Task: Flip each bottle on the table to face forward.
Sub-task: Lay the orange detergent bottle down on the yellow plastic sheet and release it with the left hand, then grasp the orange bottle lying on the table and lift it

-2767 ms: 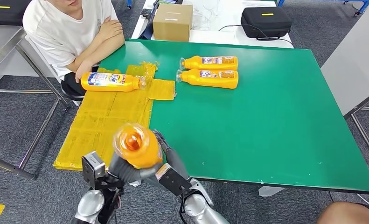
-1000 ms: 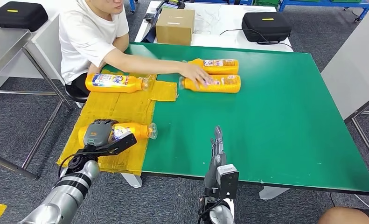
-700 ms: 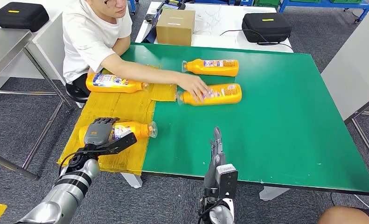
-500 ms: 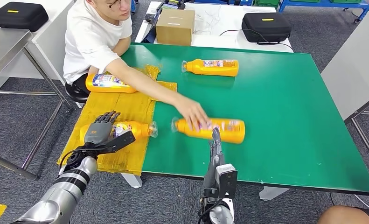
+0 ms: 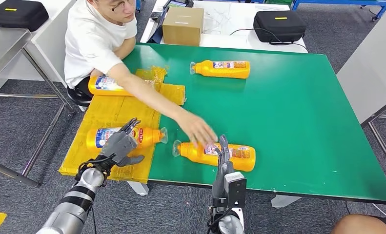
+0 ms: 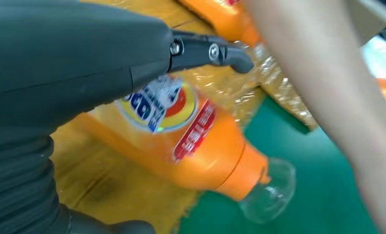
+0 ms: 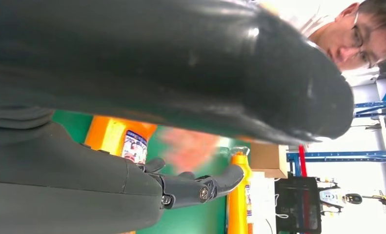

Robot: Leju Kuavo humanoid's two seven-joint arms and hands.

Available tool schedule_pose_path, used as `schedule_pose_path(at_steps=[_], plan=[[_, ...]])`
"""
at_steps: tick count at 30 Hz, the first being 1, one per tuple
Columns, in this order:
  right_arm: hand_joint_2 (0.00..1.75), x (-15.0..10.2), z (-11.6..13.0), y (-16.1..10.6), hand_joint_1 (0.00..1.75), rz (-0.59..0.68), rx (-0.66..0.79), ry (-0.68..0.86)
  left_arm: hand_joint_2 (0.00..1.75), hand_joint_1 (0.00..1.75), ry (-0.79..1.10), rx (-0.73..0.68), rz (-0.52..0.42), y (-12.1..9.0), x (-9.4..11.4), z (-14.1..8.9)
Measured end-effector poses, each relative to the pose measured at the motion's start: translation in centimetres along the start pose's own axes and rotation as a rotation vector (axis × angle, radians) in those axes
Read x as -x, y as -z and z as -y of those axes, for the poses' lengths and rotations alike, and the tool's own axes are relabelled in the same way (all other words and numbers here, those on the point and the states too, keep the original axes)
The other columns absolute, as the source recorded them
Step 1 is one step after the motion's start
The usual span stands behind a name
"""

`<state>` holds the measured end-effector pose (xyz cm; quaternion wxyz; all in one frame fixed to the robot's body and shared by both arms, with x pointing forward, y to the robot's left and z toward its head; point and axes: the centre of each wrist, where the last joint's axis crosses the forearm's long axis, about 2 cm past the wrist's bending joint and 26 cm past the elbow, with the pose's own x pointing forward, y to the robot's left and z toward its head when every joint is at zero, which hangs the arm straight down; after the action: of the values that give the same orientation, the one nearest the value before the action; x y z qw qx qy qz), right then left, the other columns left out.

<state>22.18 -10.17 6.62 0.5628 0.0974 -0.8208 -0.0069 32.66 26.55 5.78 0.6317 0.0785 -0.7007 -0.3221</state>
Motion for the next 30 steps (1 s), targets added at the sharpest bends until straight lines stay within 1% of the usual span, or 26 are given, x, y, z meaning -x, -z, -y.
schedule_pose_path(at_steps=[4, 9, 14, 16, 19, 23, 25, 26, 28, 30], plan=[[0.0, 0.0, 0.0, 0.0, 0.0, -0.002, -0.001, 0.0, 1.75, 0.0, -0.051, -0.092, 0.126, 0.0, -1.5, -0.2], [0.0, 0.1, 0.0, 0.0, 0.0, 0.0, -0.001, -0.016, 1.75, 0.0, -0.175, -0.193, 0.296, 0.7, -4.6, -0.7], [0.0, -0.4, 0.0, 0.2, 0.0, 0.05, 0.013, -0.141, 1.75, 0.0, -0.3, -0.3, 0.448, 0.9, -7.8, -1.4], [0.0, -0.6, 0.0, 0.3, 0.0, 0.074, 0.012, -0.173, 1.75, 0.0, -0.333, -0.326, 0.491, 0.9, -8.8, -1.6], [0.0, -0.9, -0.2, 0.3, 0.0, 0.089, 0.005, -0.181, 1.75, 0.0, -0.342, -0.344, 0.527, 0.9, -9.8, -1.9], [1.75, -1.0, -0.2, 0.4, 0.0, 0.1, 0.0, -0.192, 1.75, 0.0, -0.356, -0.358, 0.552, 0.9, -10.4, -2.0], [1.75, -1.1, -0.1, 0.4, 0.0, 0.119, -0.004, -0.238, 1.75, 0.0, -0.42, -0.361, 0.57, 0.8, -10.7, -2.0], [1.75, -1.1, 0.0, 0.4, 0.0, 0.132, -0.015, -0.287, 1.75, 0.0, -0.49, -0.353, 0.582, 0.7, -10.9, -1.9], [1.75, -1.1, 0.7, 0.4, 0.0, 0.152, -0.072, -0.448, 1.75, 0.0, -0.668, -0.307, 0.62, 0.1, -11.3, -1.7], [1.75, -0.9, 2.0, 0.4, 0.0, 0.161, -0.142, -0.644, 1.75, 0.0, -0.804, -0.255, 0.655, -1.0, -11.6, -1.3]])
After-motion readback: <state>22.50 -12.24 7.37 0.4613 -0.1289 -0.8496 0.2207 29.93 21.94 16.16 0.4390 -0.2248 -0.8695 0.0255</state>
